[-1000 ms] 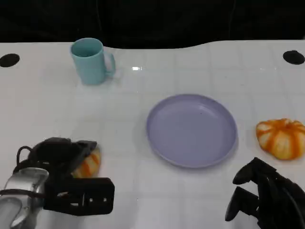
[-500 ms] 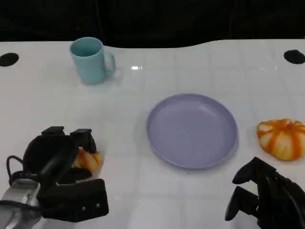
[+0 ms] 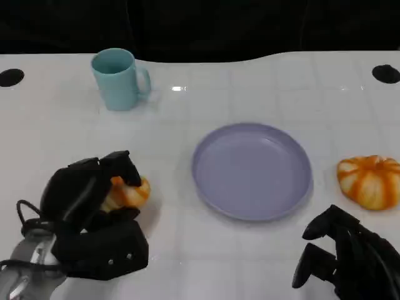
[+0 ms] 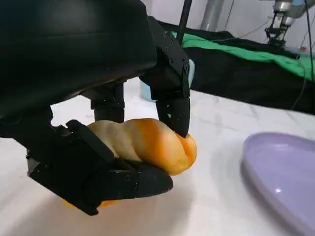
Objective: Grasp the bread from the table and place it into the plate.
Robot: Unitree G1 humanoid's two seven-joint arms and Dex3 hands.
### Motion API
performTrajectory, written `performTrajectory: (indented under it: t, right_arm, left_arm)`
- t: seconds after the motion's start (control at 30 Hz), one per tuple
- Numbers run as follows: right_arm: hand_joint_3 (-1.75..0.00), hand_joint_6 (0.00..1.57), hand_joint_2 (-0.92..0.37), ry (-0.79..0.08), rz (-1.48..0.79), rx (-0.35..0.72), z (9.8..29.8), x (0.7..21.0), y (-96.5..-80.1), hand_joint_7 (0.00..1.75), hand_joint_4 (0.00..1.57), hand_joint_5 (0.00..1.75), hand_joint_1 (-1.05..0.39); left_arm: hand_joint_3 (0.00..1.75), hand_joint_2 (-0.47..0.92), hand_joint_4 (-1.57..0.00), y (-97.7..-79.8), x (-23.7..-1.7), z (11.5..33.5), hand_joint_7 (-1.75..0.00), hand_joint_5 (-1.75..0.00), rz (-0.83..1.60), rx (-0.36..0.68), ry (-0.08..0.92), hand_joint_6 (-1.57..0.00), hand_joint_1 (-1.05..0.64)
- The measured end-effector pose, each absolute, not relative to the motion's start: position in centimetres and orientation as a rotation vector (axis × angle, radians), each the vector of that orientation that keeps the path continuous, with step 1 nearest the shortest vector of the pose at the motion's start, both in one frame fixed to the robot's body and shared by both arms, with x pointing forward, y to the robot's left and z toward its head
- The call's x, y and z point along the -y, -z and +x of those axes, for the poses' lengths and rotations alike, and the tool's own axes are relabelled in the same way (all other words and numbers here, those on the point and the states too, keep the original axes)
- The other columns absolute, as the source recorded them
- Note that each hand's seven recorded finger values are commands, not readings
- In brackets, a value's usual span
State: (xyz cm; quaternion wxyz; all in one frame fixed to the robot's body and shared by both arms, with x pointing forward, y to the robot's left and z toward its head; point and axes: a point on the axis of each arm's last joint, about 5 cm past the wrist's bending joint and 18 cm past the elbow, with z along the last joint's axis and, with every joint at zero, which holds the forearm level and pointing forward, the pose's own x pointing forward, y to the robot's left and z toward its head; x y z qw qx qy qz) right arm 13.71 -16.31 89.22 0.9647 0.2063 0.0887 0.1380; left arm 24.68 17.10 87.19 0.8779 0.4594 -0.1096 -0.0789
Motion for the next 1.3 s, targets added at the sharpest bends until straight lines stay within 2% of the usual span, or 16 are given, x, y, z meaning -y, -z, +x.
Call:
performTrajectory:
  t: [0.37, 0.63, 0.83, 1.1, 1.3]
  right_arm:
    - [-0.46, 0.39, -0.92, -0.277, 0.411, -0.184, 13.9, 16.4, -89.0, 1.67, 0.6, 1.75, -0.53]
    - [-0.47, 0.4, -0.92, -0.272, 0.408, -0.187, 13.9, 16.3, -88.8, 1.67, 0.61, 1.75, -0.53]
    - [-0.45, 0.41, -0.92, -0.273, 0.409, -0.186, 14.0, 16.3, -88.8, 1.67, 0.62, 1.75, -0.54]
    - [-0.45, 0.41, -0.92, -0.272, 0.41, -0.182, 14.1, 16.3, -88.8, 1.66, 0.61, 1.75, -0.53]
    - [-0.46, 0.41, -0.92, -0.277, 0.411, -0.183, 14.2, 16.3, -88.8, 1.66, 0.61, 1.75, -0.52]
  left_arm:
    - [1.13, 0.53, -0.88, -88.9, -15.7, 25.6, -1.75, -1.75, 0.901, 0.265, 0.178, -0.69, -0.2]
    - [1.32, 0.42, -0.92, -90.5, -13.8, 27.0, -1.75, -1.75, 0.843, 0.322, 0.182, -0.73, -0.17]
    - [1.23, 0.4, -0.88, -91.2, -13.2, 27.5, -1.75, -1.75, 0.844, 0.357, 0.193, -0.69, -0.14]
    - [1.25, 0.38, -0.91, -91.6, -12.7, 28.1, -1.75, -1.75, 0.843, 0.386, 0.21, -0.72, -0.1]
    - [1.28, 0.39, -0.91, -92.7, -11.0, 29.4, -1.75, -1.75, 0.857, 0.481, 0.251, -0.72, -0.1]
